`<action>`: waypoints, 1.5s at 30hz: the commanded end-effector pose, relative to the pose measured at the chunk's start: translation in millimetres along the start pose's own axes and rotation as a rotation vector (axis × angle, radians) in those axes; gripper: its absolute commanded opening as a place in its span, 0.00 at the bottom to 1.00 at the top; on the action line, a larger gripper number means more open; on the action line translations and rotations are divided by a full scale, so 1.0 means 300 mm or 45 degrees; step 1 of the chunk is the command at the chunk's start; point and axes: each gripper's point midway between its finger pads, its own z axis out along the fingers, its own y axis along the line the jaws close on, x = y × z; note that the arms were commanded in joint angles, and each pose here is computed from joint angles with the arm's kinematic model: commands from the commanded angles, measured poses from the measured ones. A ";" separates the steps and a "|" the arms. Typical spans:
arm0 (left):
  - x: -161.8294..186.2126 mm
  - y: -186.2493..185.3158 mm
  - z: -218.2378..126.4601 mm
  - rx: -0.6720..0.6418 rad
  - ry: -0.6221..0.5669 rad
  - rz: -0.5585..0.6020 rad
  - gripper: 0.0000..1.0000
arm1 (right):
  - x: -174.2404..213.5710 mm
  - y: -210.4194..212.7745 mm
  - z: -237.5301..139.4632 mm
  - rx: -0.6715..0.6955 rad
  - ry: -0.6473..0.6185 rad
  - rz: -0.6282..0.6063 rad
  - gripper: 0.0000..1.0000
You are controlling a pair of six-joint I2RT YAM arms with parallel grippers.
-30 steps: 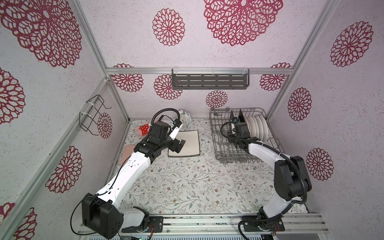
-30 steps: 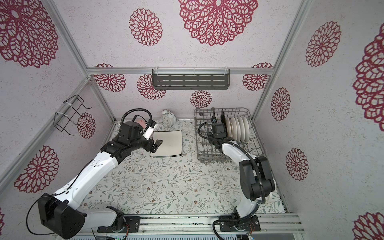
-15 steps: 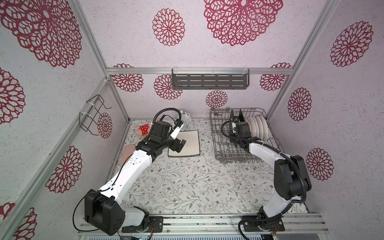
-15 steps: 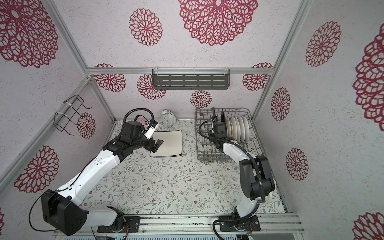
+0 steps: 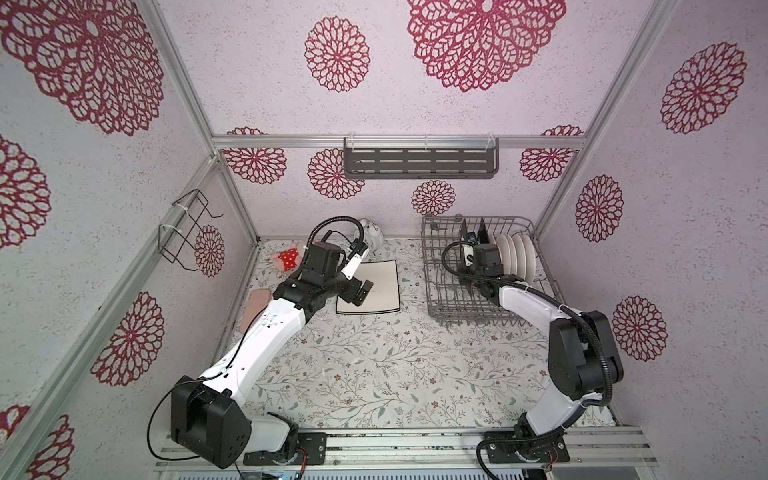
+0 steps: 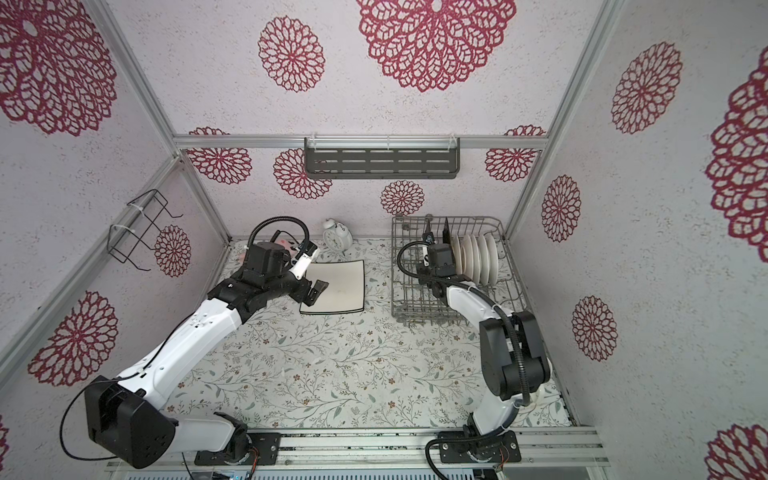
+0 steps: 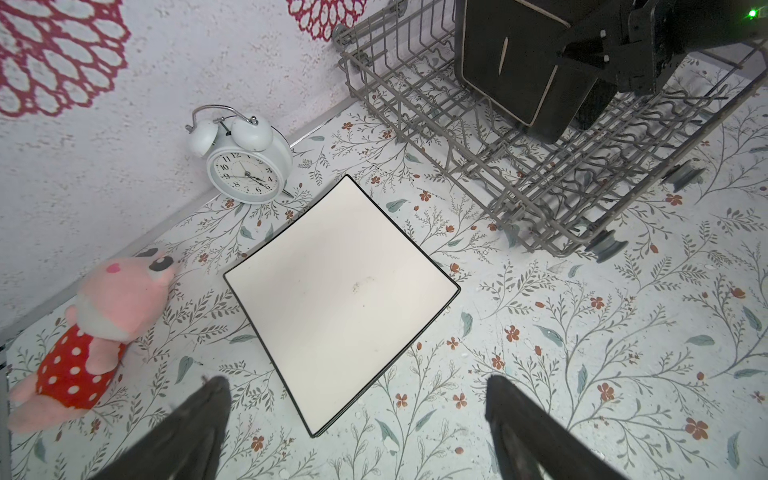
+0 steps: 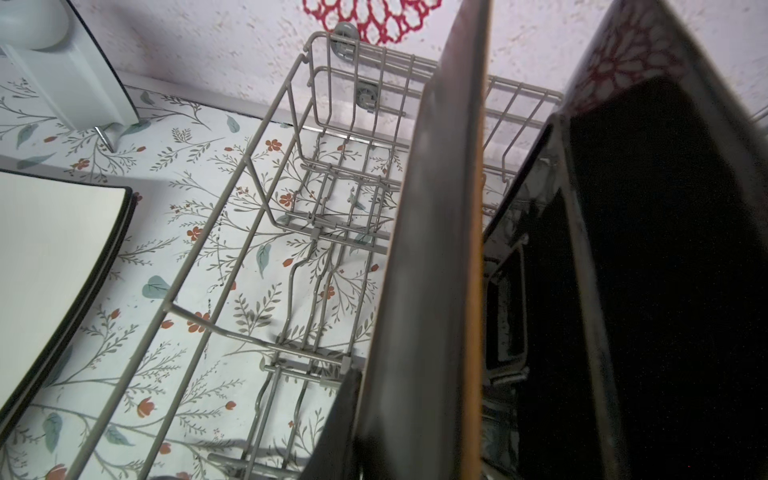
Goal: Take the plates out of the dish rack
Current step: 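Lower the right gripper into the rack and grasp the dark square plate's edge, then lift the dark square plate from the rack toward the left gripper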
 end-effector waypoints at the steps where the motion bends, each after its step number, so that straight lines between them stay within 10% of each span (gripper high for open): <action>1: -0.044 -0.009 -0.015 0.021 -0.037 0.005 0.97 | -0.124 -0.056 -0.094 0.063 -0.141 0.024 0.14; 30: -0.128 0.004 -0.120 -0.027 -0.186 -0.065 0.97 | -0.444 0.027 -0.409 -0.139 -0.496 -0.014 0.00; 45: -0.244 0.140 -0.340 0.041 -0.353 -0.440 0.97 | -0.544 0.346 -0.622 0.215 -0.821 -0.634 0.00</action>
